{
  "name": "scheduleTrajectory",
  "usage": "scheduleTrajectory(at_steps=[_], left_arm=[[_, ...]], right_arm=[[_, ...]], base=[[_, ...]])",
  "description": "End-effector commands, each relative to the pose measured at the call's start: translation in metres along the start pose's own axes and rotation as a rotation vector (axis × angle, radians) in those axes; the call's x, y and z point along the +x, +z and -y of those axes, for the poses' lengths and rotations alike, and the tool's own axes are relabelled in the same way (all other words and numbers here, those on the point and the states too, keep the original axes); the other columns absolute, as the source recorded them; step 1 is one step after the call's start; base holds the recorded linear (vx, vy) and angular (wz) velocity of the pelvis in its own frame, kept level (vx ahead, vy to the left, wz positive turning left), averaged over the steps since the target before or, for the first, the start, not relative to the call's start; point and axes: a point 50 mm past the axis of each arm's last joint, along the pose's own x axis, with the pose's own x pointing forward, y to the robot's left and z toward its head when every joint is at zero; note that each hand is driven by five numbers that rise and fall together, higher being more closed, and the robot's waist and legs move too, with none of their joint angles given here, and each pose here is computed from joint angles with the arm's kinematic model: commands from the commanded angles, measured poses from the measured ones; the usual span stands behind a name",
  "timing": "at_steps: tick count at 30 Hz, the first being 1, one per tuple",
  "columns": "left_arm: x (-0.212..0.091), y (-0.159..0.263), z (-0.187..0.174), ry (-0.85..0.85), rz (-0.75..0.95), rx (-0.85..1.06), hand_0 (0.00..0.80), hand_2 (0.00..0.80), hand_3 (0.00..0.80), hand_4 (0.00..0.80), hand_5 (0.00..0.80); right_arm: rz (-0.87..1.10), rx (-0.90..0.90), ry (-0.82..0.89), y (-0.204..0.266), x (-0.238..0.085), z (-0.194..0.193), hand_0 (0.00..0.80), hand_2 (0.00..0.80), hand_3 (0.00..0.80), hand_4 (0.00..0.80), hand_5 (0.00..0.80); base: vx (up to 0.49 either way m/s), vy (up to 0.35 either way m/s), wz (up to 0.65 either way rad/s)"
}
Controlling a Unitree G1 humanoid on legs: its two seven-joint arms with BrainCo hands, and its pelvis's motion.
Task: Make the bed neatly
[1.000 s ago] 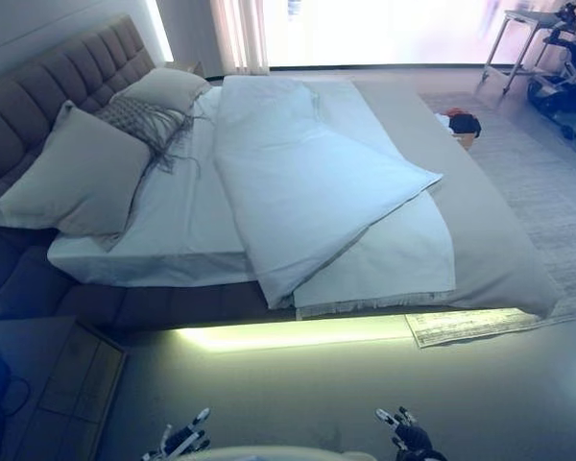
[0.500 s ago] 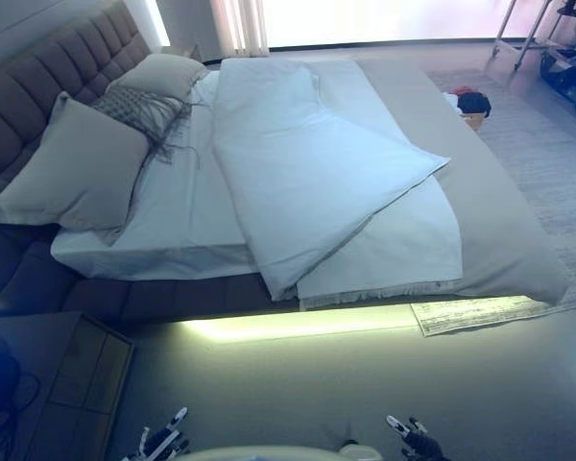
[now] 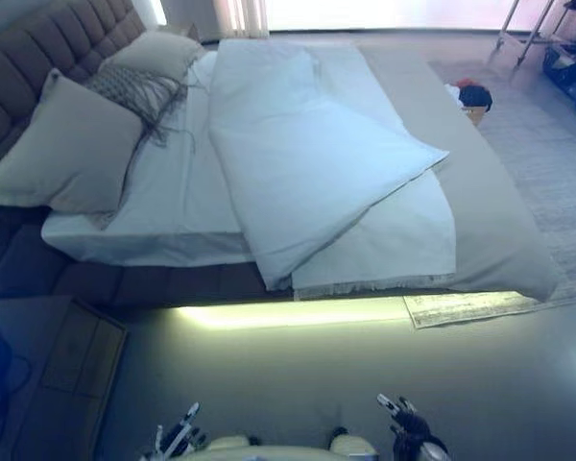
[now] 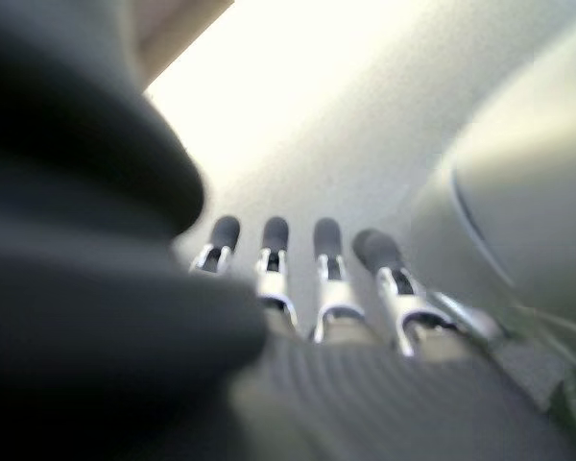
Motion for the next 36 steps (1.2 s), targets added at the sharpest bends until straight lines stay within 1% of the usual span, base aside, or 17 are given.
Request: scheduleTrajectory(at_steps=[1, 4, 7, 11, 12, 14, 18, 21, 25, 29, 34, 36], left_arm=[[-0.001, -0.01, -0.003, 0.035, -0.025, -0.065, 0.0, 0.0, 0.0, 0.0, 0.0], [-0.002, -0.018, -0.006, 0.05, -0.041, -0.064, 0.0, 0.0, 0.0, 0.0, 0.0], [-0.003, -0.022, -0.009, 0.059, -0.039, -0.103, 0.0, 0.0, 0.0, 0.0, 0.0], [-0.005, -0.016, -0.016, 0.075, -0.023, -0.1, 0.0, 0.0, 0.0, 0.0, 0.0], [-0.004, -0.009, -0.018, 0.065, -0.008, -0.08, 0.0, 0.0, 0.0, 0.0, 0.0], [-0.004, -0.001, -0.017, 0.047, 0.004, -0.029, 0.0, 0.0, 0.0, 0.0, 0.0], [-0.002, 0.017, -0.014, 0.039, 0.029, 0.058, 0.0, 0.0, 0.0, 0.0, 0.0], [-0.001, 0.034, -0.008, 0.032, 0.048, 0.14, 0.0, 0.0, 0.0, 0.0, 0.0], [0.001, 0.047, 0.002, 0.004, 0.086, 0.137, 0.0, 0.0, 0.0, 0.0, 0.0], [0.001, 0.048, 0.007, -0.016, 0.098, 0.137, 0.0, 0.0, 0.0, 0.0, 0.0], [-0.002, 0.019, -0.013, 0.034, 0.028, 0.116, 0.0, 0.0, 0.0, 0.0, 0.0], [-0.002, 0.013, -0.014, 0.041, 0.007, 0.099, 0.0, 0.0, 0.0, 0.0, 0.0]], right_arm=[[-0.042, -0.072, -0.005, 0.008, 0.003, 0.002, 0.0, 0.0, 0.0, 0.0, 0.0], [-0.045, -0.073, -0.033, 0.007, 0.002, 0.005, 0.0, 0.0, 0.0, 0.0, 0.0], [-0.038, -0.034, -0.021, 0.003, 0.0, 0.007, 0.0, 0.0, 0.0, 0.0, 0.0], [-0.065, 0.016, -0.051, -0.008, -0.002, 0.009, 0.0, 0.0, 0.0, 0.0, 0.0], [-0.077, 0.047, -0.053, -0.015, -0.005, 0.012, 0.0, 0.0, 0.0, 0.0, 0.0], [-0.087, 0.026, -0.037, -0.021, -0.007, 0.013, 0.0, 0.0, 0.0, 0.0, 0.0], [-0.072, 0.054, -0.011, -0.018, -0.006, 0.01, 0.0, 0.0, 0.0, 0.0, 0.0], [-0.061, 0.095, -0.026, -0.014, -0.005, 0.01, 0.0, 0.0, 0.0, 0.0, 0.0], [-0.005, 0.114, -0.042, -0.006, -0.005, 0.015, 0.0, 0.0, 0.0, 0.0, 0.0], [0.046, 0.157, -0.029, 0.003, -0.003, 0.014, 0.0, 0.0, 0.0, 0.0, 0.0], [0.021, 0.151, -0.048, -0.005, -0.004, 0.012, 0.0, 0.0, 0.0, 0.0, 0.0], [0.023, 0.157, -0.049, -0.006, -0.004, 0.011, 0.0, 0.0, 0.0, 0.0, 0.0]], base=[[0.431, 0.203, -0.2], [0.448, 0.174, -0.11], [0.386, 0.21, -0.19], [0.507, 0.3, -0.6], [0.514, 0.287, -0.42], [0.526, 0.324, -0.01], [0.37, 0.23, 0.19], [0.381, 0.149, 0.21], [0.266, -0.064, 0.16], [0.328, -0.181, 0.04], [0.466, -0.25, 0.33], [0.334, -0.19, 0.44]])
